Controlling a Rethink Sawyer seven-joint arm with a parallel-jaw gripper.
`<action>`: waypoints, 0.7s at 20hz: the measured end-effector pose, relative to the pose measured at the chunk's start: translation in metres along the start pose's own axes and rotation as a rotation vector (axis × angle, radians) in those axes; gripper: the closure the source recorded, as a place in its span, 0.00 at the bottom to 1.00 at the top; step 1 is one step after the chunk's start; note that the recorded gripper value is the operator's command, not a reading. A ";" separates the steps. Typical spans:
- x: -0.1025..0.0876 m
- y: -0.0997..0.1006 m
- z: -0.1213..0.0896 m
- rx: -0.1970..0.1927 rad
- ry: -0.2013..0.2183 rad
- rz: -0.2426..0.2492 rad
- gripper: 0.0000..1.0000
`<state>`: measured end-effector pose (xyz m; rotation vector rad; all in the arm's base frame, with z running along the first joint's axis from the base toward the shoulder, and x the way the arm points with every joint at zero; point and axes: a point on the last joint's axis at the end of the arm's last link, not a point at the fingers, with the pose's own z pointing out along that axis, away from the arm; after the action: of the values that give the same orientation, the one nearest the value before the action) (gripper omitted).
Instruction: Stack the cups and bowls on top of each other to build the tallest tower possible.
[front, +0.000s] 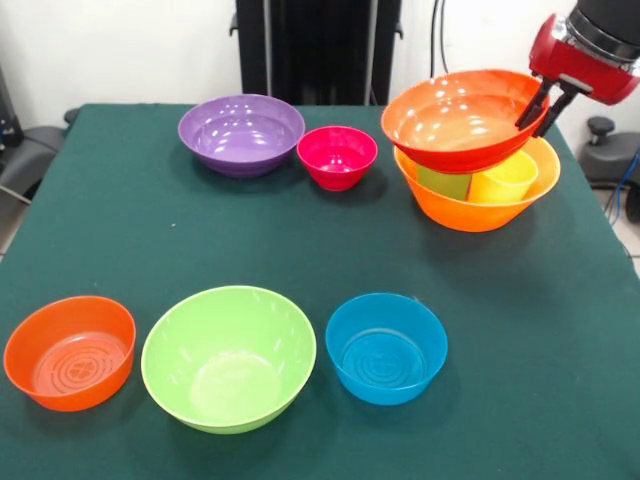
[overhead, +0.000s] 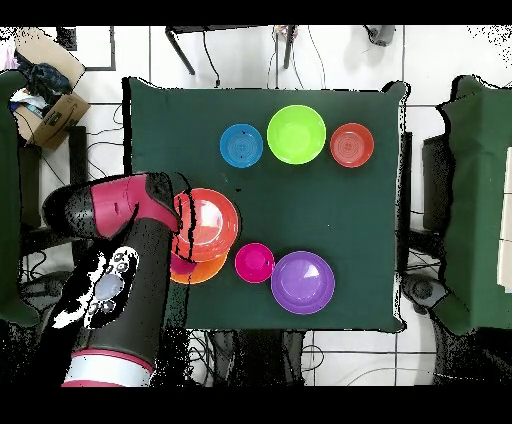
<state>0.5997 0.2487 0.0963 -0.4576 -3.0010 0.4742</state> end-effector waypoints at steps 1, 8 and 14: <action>0.000 0.000 0.000 -0.002 0.001 0.000 1.00; -0.015 -0.015 -0.008 -0.045 0.019 0.038 1.00; -0.024 -0.023 -0.022 -0.062 0.002 0.056 1.00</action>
<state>0.6187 0.2268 0.1242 -0.5474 -3.0149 0.3844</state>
